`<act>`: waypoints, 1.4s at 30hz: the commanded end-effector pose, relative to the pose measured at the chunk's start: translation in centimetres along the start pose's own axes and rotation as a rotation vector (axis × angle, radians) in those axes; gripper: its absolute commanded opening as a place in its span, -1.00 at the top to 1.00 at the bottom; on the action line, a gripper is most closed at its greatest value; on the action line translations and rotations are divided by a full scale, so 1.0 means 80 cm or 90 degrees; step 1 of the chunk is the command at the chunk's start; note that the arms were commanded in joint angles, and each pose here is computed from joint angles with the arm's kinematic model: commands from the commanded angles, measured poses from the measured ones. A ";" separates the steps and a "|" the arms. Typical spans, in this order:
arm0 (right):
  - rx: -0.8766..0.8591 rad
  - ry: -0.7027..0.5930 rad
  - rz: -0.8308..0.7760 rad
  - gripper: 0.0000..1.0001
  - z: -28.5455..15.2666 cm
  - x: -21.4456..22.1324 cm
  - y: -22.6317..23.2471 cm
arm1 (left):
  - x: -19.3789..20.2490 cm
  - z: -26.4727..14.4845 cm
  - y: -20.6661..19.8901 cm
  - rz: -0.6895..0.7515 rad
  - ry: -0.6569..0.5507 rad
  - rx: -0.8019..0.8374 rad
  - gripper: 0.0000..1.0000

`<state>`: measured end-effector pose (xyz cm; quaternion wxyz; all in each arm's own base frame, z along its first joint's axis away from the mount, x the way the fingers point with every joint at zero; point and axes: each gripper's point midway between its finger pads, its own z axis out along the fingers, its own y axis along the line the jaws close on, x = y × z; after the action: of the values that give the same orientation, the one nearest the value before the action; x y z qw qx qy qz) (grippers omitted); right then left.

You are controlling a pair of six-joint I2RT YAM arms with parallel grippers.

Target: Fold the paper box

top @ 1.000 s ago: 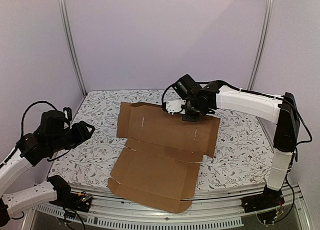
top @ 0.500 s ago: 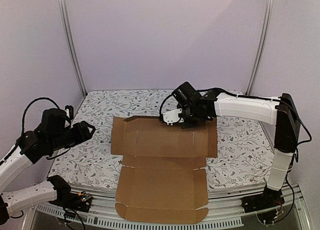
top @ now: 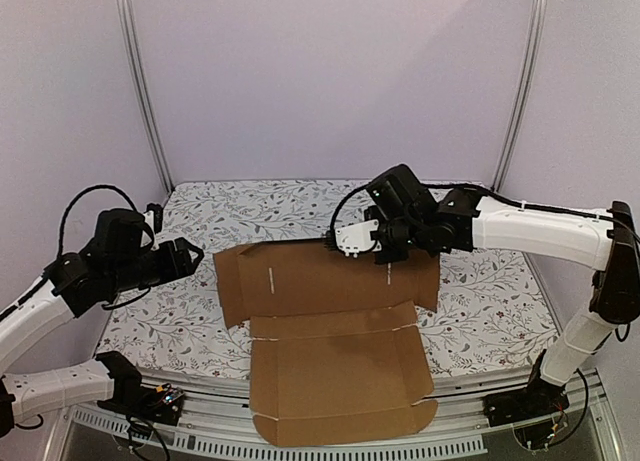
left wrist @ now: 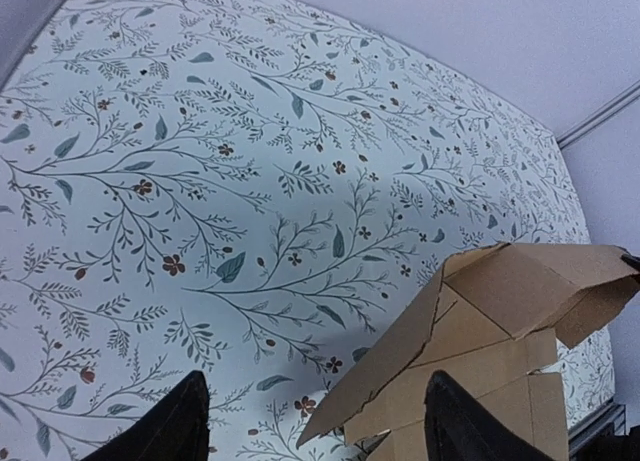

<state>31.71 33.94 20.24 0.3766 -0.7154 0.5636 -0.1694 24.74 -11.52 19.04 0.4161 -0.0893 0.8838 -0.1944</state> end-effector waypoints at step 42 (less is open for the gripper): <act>0.253 0.033 0.080 1.00 -0.055 -0.041 -0.004 | -0.033 0.056 -0.147 0.041 0.118 0.164 1.00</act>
<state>28.37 35.56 22.71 0.4821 -0.6055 0.5655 -0.2849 29.70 -20.97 23.01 0.3476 -0.0015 0.8923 -0.2880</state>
